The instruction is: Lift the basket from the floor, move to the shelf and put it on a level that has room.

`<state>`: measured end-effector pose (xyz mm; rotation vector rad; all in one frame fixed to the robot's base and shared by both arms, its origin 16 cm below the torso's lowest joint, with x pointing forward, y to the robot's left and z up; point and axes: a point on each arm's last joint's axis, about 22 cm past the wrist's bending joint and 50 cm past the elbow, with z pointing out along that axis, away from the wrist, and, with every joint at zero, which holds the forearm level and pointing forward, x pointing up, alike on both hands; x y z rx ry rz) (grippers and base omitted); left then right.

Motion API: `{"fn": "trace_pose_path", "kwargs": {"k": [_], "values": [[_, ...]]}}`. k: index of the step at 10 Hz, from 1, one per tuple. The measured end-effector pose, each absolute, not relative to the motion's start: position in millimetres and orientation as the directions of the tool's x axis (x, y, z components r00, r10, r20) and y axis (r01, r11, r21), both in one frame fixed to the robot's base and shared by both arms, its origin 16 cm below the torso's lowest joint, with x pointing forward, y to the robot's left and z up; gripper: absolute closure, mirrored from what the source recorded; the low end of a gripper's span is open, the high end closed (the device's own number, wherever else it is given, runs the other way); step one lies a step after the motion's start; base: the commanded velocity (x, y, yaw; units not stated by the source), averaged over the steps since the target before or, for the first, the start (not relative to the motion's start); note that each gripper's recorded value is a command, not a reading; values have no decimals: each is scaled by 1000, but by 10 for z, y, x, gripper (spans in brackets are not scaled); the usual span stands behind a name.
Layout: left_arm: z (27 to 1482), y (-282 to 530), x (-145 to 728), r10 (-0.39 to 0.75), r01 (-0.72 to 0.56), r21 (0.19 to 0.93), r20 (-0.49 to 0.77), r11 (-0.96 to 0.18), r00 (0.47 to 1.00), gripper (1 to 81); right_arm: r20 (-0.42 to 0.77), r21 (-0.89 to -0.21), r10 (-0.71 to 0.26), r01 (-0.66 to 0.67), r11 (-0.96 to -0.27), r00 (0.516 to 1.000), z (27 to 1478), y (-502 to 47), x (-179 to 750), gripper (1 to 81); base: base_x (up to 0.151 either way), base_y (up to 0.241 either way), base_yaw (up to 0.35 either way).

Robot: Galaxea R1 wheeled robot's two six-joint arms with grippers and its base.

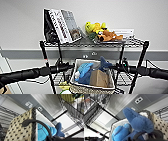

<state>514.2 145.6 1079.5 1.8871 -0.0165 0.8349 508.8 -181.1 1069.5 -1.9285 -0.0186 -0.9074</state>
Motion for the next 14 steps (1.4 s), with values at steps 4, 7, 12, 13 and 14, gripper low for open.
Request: {"fn": "trace_pose_path", "kwargs": {"k": [4, 7, 12, 13, 14], "values": [[10768, 1388, 5529, 337, -343, 783, 557, -519, 759, 811, 613, -742, -354, 360, -566, 706, 10729, -1819, 5444, 811, 0, 0, 0], [10734, 1335, 5763, 336, -322, 774, 554, -546, 762, 811, 620, -733, -368, 343, -588, 693, 10712, -1878, 5652, 811, 0, 0, 0], [10881, 1293, 5983, 337, -307, 767, 552, -563, 762, 811, 625, -715, -376, 309, -628, 684, 10660, -1956, 5957, 811, 0, 0, 0], [10835, 1343, 6058, 345, -291, 764, 550, -577, 761, 811, 630, -707, -372, 305, -639, 682, 10671, -1965, 6028, 811, 0, 0, 0], [10805, 1372, 6152, 355, -277, 760, 550, -588, 756, 811, 633, -702, -370, 302, -646, 680, 10684, -1963, 6083, 811, 0, 0, 0]]}}
